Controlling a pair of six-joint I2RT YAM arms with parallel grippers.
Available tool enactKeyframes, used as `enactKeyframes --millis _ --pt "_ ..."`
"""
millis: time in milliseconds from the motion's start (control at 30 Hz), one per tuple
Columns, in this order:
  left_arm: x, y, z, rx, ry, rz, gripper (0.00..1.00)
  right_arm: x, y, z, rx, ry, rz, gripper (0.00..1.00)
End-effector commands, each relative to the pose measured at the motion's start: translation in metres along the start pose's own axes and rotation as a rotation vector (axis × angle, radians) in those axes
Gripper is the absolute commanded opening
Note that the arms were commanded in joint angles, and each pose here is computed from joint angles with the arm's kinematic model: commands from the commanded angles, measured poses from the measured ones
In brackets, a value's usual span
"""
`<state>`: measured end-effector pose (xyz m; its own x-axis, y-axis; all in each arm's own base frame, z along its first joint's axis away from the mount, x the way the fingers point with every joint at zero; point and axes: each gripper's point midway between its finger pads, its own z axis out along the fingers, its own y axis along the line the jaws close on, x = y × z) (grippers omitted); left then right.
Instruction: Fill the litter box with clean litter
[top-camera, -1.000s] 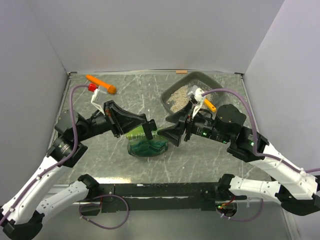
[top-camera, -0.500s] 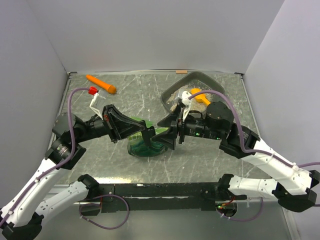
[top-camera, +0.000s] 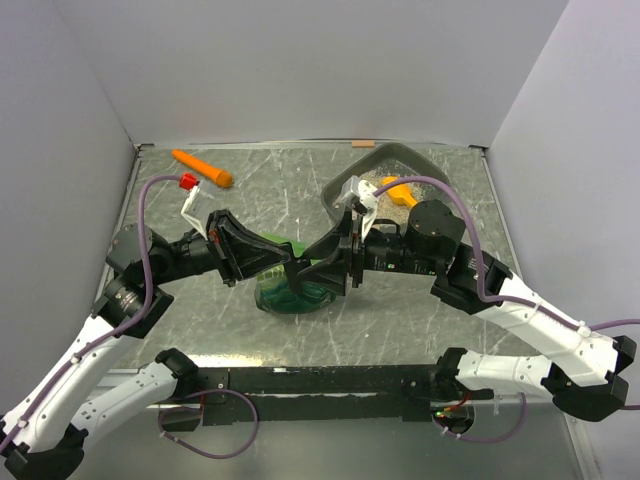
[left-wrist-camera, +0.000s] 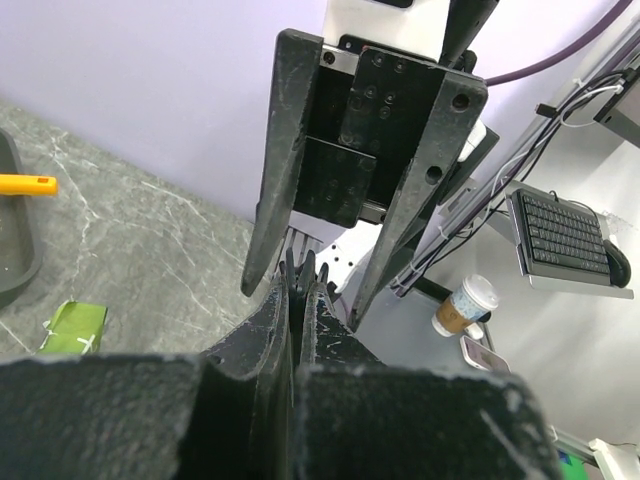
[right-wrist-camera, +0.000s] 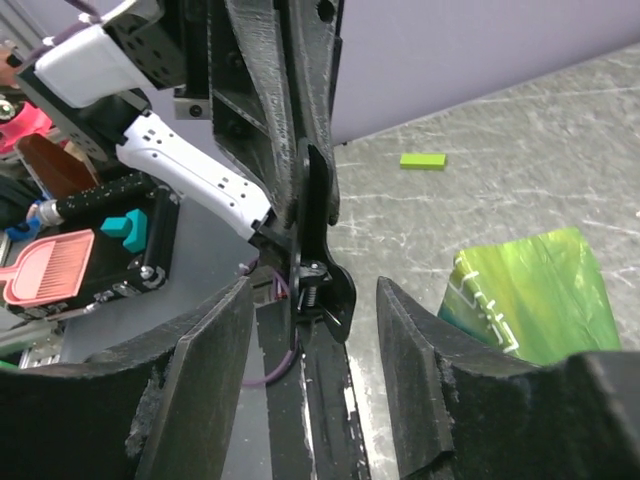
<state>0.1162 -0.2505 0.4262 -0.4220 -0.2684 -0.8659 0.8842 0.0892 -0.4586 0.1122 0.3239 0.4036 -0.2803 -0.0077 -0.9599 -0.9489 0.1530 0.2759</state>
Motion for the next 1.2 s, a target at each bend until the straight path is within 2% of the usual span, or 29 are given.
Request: enactKeyframes --millis 0,67,133,167,200,300,400,667,867,1167 --pt "-0.006 -0.01 0.0 0.049 -0.017 0.043 0.01 -0.014 0.012 -0.002 -0.051 -0.053 -0.022 0.5" --pt "-0.006 -0.01 0.0 0.051 -0.02 0.04 0.01 -0.011 0.009 0.0 -0.043 -0.034 -0.012 0.01" --pt "-0.006 -0.01 0.0 0.049 -0.02 0.04 0.04 -0.009 0.007 0.001 -0.032 -0.024 -0.012 0.0" --pt "-0.005 -0.009 0.0 0.045 -0.013 0.054 0.1 -0.009 0.002 0.0 -0.003 -0.033 -0.013 0.0" --pt "-0.008 -0.01 -0.001 0.037 -0.019 0.071 0.3 -0.01 0.0 -0.002 0.013 -0.041 -0.014 0.0" --pt "-0.004 0.006 -0.005 -0.055 0.002 0.119 0.51 -0.015 -0.012 -0.014 0.108 -0.059 -0.041 0.0" --pt "0.01 0.027 -0.009 -0.134 0.056 0.148 0.59 -0.018 -0.024 -0.029 0.199 -0.055 -0.072 0.0" --pt "0.053 0.091 -0.021 -0.321 0.161 0.238 0.58 -0.017 -0.061 -0.057 0.386 -0.004 -0.157 0.0" --pt "0.085 0.127 -0.022 -0.374 0.268 0.261 0.56 -0.006 -0.089 -0.064 0.405 0.023 -0.214 0.0" --pt "0.12 0.162 -0.028 -0.408 0.397 0.314 0.5 0.019 -0.115 -0.053 0.349 0.062 -0.16 0.0"
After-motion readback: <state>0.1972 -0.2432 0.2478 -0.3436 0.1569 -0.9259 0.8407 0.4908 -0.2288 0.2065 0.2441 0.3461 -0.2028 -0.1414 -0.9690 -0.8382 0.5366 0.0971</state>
